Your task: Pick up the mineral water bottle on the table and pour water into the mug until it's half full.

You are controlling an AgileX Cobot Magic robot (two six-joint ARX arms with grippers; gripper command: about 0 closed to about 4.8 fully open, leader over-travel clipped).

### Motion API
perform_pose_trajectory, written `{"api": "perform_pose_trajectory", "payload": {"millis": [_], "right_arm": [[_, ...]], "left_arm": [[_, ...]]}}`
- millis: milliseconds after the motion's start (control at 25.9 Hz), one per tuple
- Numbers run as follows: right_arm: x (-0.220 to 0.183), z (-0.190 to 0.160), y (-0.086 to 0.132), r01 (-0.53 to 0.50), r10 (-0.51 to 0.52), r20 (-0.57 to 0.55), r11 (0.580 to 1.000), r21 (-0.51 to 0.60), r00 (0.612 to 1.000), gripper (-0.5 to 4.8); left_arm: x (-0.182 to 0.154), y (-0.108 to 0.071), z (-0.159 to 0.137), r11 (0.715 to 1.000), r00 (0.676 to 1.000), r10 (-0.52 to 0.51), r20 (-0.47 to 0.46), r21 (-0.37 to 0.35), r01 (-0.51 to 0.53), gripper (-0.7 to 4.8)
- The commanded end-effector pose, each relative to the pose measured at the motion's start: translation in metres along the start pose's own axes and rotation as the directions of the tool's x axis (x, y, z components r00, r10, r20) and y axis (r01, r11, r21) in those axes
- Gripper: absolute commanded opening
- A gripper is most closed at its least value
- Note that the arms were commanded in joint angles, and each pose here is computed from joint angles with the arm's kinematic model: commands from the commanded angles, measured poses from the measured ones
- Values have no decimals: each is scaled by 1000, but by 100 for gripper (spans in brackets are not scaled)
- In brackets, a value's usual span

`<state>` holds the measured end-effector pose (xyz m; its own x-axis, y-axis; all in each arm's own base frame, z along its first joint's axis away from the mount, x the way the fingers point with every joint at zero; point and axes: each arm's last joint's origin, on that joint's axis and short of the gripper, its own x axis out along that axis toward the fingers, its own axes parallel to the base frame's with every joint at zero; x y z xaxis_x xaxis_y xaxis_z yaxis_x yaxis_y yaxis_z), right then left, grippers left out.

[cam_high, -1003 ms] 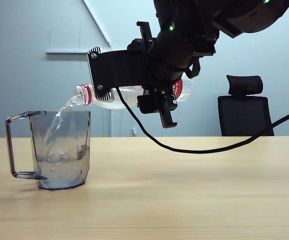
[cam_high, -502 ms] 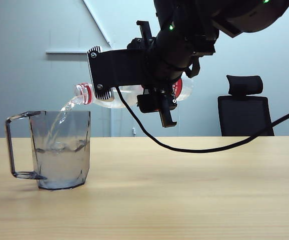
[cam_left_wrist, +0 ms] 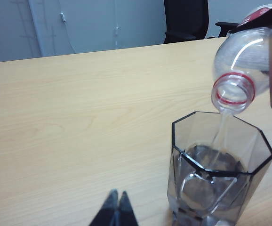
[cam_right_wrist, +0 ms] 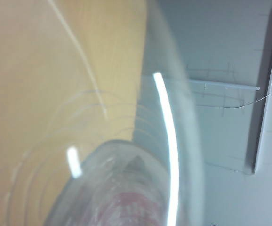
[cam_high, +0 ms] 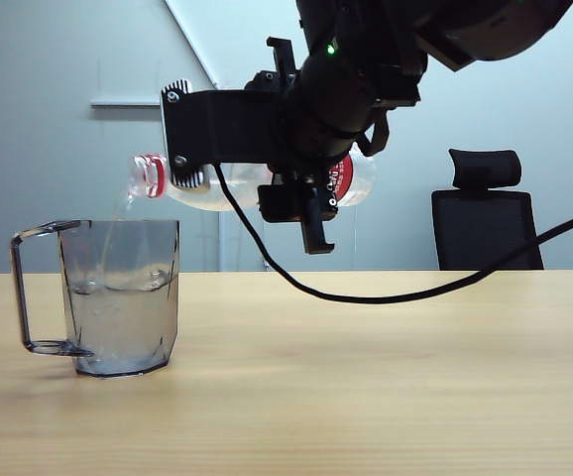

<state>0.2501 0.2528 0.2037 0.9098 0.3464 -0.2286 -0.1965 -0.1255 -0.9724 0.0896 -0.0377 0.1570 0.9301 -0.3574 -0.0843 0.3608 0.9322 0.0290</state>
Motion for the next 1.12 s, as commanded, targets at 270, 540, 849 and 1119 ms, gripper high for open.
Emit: {"api": "perform_pose_trajectory", "payload": {"millis": [270, 540, 849, 1119], "right_arm": [[-3, -1, -9, 58, -44, -74, 979, 193, 996, 251], [-7, 0, -11, 44, -26, -61, 952, 301, 998, 251], [-20, -4, -26, 53, -43, -31, 816, 575, 999, 251], [-40, -12, -46, -4, -43, 30, 509, 861, 999, 251]], "left_arm": [[0, 0, 2, 1000, 1000, -2, 14, -4, 2, -2], [0, 0, 2, 1000, 1000, -2, 14, -4, 2, -2], [0, 0, 2, 1000, 1000, -2, 14, -4, 2, -2], [0, 3, 2, 1000, 1000, 25, 13, -6, -25, -2]]}}
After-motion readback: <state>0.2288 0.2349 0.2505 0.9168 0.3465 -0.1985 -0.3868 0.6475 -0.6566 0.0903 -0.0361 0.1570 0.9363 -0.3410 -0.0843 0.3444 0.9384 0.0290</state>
